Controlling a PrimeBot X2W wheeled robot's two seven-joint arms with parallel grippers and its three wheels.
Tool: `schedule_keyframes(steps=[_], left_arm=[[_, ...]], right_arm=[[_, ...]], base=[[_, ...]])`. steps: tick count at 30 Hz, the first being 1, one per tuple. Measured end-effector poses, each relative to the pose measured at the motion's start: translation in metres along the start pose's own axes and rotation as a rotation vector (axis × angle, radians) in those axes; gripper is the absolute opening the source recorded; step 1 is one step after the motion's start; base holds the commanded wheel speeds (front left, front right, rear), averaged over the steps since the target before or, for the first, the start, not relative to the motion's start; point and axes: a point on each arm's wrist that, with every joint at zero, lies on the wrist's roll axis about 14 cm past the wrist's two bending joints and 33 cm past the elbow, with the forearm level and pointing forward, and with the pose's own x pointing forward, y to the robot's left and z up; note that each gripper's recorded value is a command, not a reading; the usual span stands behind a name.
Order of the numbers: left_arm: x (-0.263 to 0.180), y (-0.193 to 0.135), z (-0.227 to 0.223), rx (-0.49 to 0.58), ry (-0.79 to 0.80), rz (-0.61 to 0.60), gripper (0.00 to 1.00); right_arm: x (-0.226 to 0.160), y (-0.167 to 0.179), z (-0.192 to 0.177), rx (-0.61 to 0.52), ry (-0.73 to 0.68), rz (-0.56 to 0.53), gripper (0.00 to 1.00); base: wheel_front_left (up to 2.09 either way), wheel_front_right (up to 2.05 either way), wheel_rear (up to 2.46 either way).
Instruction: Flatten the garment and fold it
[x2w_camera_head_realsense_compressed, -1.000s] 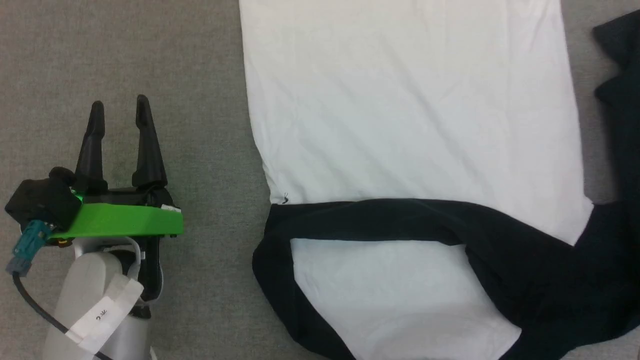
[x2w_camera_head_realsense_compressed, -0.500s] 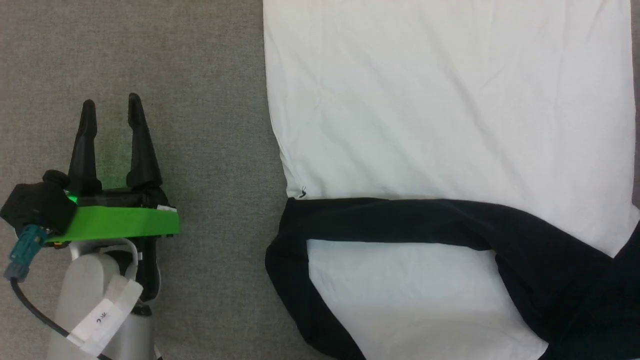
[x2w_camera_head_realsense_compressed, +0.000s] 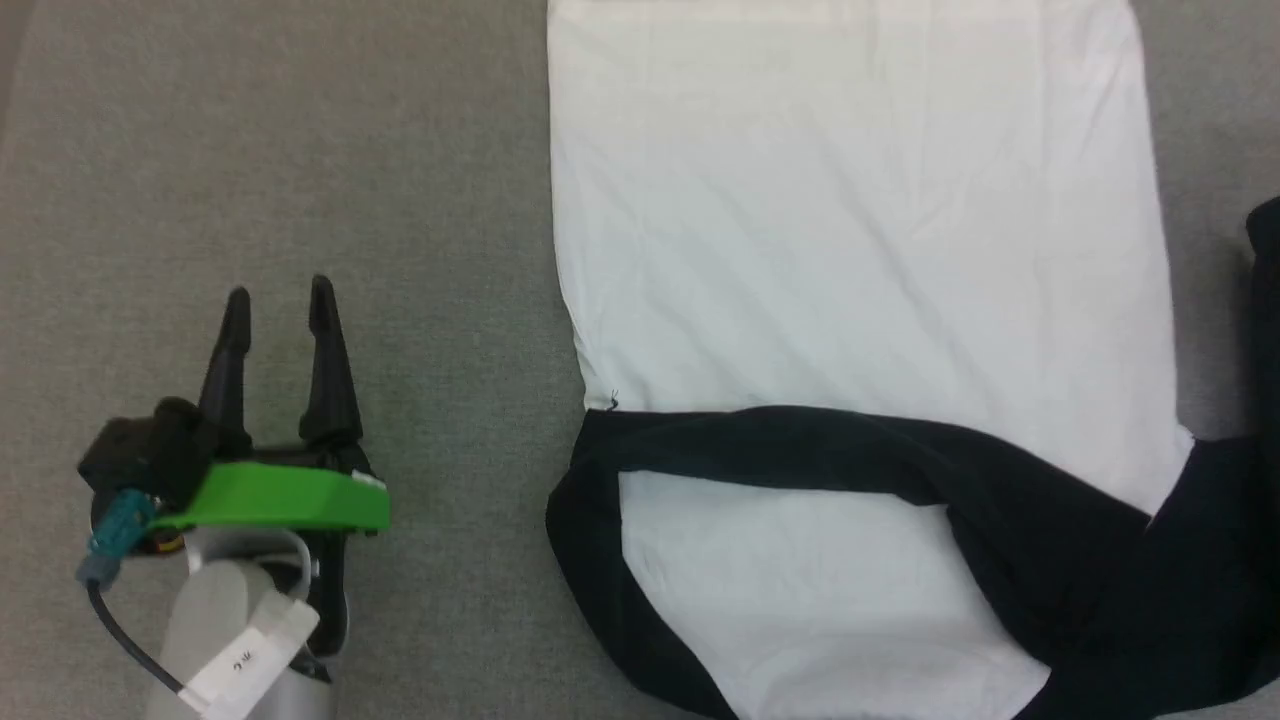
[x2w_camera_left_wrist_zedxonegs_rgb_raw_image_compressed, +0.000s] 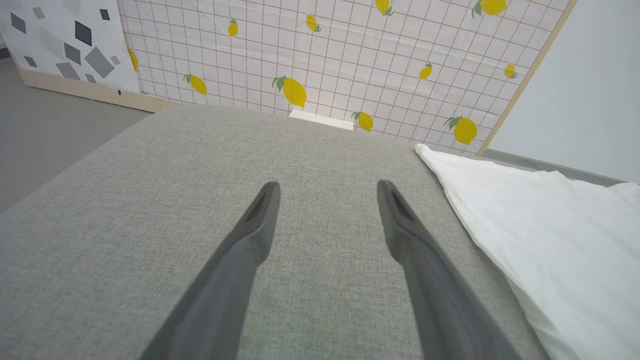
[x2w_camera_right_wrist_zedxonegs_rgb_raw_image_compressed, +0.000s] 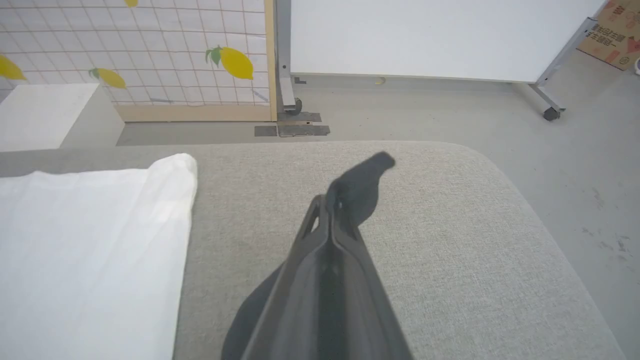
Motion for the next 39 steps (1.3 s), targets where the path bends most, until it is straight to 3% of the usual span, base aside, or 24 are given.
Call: schedule_keyframes(steps=[9, 15, 20, 25, 33, 37, 38, 39], left_arm=[[-0.034, -0.007, 0.028, -0.022, -0.045, -0.012, 1.00], [-0.049, -0.008, 0.047, -0.034, -0.090, -0.011, 1.00], [-0.060, -0.002, 0.053, -0.033, -0.103, 0.007, 1.00], [-0.064, 0.001, 0.052, -0.033, -0.096, 0.015, 1.00], [-0.066, 0.005, 0.041, -0.035, -0.064, 0.029, 1.00], [-0.064, 0.005, 0.037, -0.037, -0.053, 0.030, 1.00], [-0.064, 0.003, 0.036, -0.038, -0.051, 0.024, 1.00], [-0.063, 0.002, 0.035, -0.040, -0.048, 0.021, 1.00]], right_arm=[[-0.118, 0.087, 0.071, -0.125, -0.219, 0.279, 0.00], [-0.183, 0.176, 0.072, -0.204, -0.259, 0.559, 0.00], [-0.214, 0.247, 0.029, -0.278, -0.159, 0.794, 0.00], [-0.224, 0.287, -0.036, -0.360, 0.006, 0.932, 0.00], [-0.233, 0.306, -0.133, -0.454, 0.282, 1.032, 0.00], [-0.240, 0.304, -0.154, -0.460, 0.354, 1.057, 0.00], [-0.240, 0.303, -0.154, -0.447, 0.359, 1.057, 0.30], [-0.240, 0.303, -0.152, -0.429, 0.355, 1.058, 0.97]], base=[[0.00, 0.00, 0.00], [0.00, 0.00, 0.00], [0.00, 0.00, 0.00], [0.00, 0.00, 0.00], [0.00, 0.00, 0.00], [0.00, 0.00, 0.00], [0.00, 0.00, 0.00], [0.00, 0.00, 0.00]])
